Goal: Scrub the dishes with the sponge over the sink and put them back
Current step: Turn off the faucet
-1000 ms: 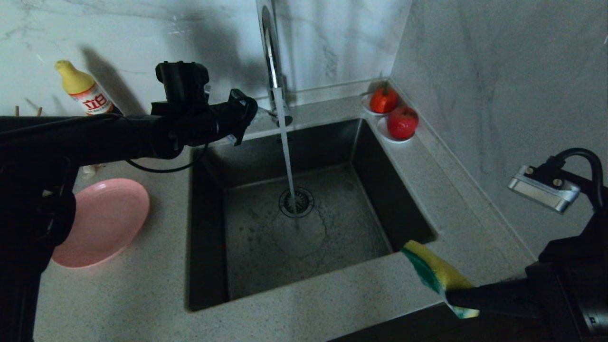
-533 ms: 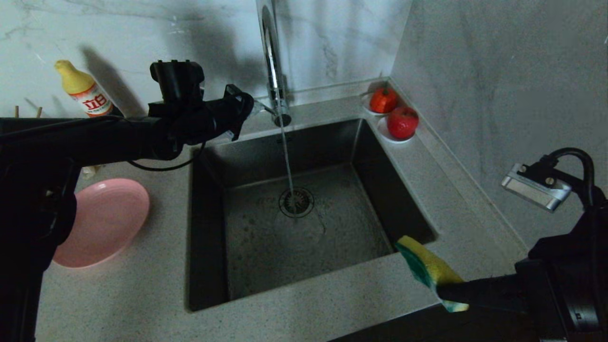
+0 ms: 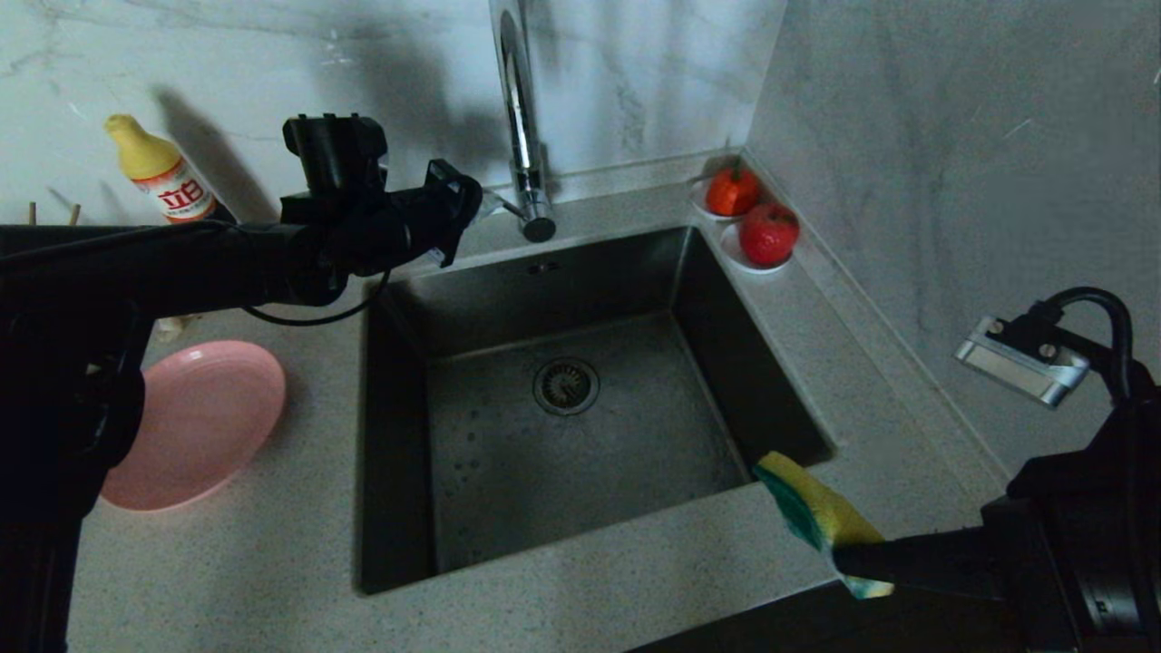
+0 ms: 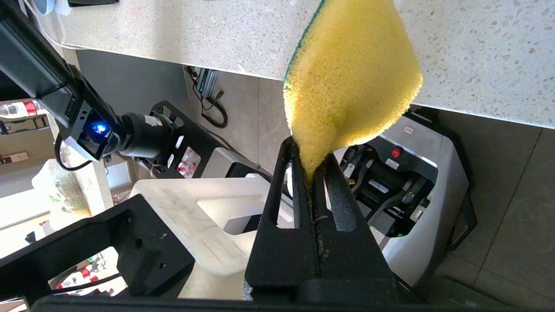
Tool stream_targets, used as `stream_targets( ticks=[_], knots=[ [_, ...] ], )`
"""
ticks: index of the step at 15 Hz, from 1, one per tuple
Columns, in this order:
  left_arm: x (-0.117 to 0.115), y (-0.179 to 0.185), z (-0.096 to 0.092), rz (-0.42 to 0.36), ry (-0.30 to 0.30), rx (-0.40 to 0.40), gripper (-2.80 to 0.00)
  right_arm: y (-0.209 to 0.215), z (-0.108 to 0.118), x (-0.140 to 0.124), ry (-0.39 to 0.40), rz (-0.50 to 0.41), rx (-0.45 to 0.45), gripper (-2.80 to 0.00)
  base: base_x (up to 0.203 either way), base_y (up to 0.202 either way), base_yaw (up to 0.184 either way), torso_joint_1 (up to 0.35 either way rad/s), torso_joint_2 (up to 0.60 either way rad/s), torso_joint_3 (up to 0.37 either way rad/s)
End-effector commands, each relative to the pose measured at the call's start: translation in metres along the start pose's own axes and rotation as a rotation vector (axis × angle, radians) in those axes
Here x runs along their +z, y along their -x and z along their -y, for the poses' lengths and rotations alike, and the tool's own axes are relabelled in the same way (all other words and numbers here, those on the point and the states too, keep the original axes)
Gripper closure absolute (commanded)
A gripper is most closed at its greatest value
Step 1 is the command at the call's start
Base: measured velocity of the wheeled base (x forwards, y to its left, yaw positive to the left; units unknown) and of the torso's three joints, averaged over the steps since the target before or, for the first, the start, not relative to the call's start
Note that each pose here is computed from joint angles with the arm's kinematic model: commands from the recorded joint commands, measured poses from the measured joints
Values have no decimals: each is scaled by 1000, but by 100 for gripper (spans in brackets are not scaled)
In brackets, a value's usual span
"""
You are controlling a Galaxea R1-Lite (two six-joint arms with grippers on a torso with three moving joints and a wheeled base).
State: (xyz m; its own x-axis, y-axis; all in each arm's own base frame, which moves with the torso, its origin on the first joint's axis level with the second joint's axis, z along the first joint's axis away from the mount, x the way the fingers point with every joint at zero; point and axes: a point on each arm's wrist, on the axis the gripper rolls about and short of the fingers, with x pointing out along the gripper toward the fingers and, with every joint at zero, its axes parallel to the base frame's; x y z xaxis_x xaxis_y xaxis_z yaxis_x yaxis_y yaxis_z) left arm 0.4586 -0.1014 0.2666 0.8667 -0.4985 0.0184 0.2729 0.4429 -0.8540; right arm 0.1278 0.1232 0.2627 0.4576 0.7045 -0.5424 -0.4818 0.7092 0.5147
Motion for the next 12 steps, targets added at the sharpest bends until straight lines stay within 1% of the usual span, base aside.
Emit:
stream_targets(
  ticks=[1, 3, 5, 6, 8, 9, 10, 11, 12],
  knots=[
    [4, 9, 13, 3, 2, -15, 0, 1, 0, 0, -2, 0, 2, 0, 0, 0, 0, 0, 0, 0],
    [5, 32, 40, -15, 4, -25, 0, 0, 0, 0, -3, -3, 1, 0, 0, 0, 0, 0, 0, 0],
    [2, 62, 75, -47, 4, -47, 0, -1, 0, 0, -3, -6, -1, 0, 0, 0, 0, 0, 0, 0],
    [0, 79, 89, -64, 8, -42, 0, -2, 0, 0, -3, -9, -2, 0, 0, 0, 0, 0, 0, 0],
    [-5, 113, 112, -118, 15, 5, 0, -3, 1, -1, -4, -12, -12, 0, 0, 0, 0, 0, 0, 0],
    [-6, 131, 121, -141, 2, 35, 0, -1, 1, -2, -5, -12, -15, 0, 0, 0, 0, 0, 0, 0],
    [-7, 157, 134, -160, -42, 62, 0, 0, 1, -3, -8, -18, -21, 0, 0, 0, 0, 0, 0, 0],
    [-8, 182, 144, -173, -116, 87, 0, 0, 1, -4, -8, -21, -32, 0, 0, 0, 0, 0, 0, 0],
    [-10, 204, 151, -167, -205, 118, 0, 2, 1, -5, -6, -17, -48, 0, 0, 0, 0, 0, 0, 0]
  ],
)
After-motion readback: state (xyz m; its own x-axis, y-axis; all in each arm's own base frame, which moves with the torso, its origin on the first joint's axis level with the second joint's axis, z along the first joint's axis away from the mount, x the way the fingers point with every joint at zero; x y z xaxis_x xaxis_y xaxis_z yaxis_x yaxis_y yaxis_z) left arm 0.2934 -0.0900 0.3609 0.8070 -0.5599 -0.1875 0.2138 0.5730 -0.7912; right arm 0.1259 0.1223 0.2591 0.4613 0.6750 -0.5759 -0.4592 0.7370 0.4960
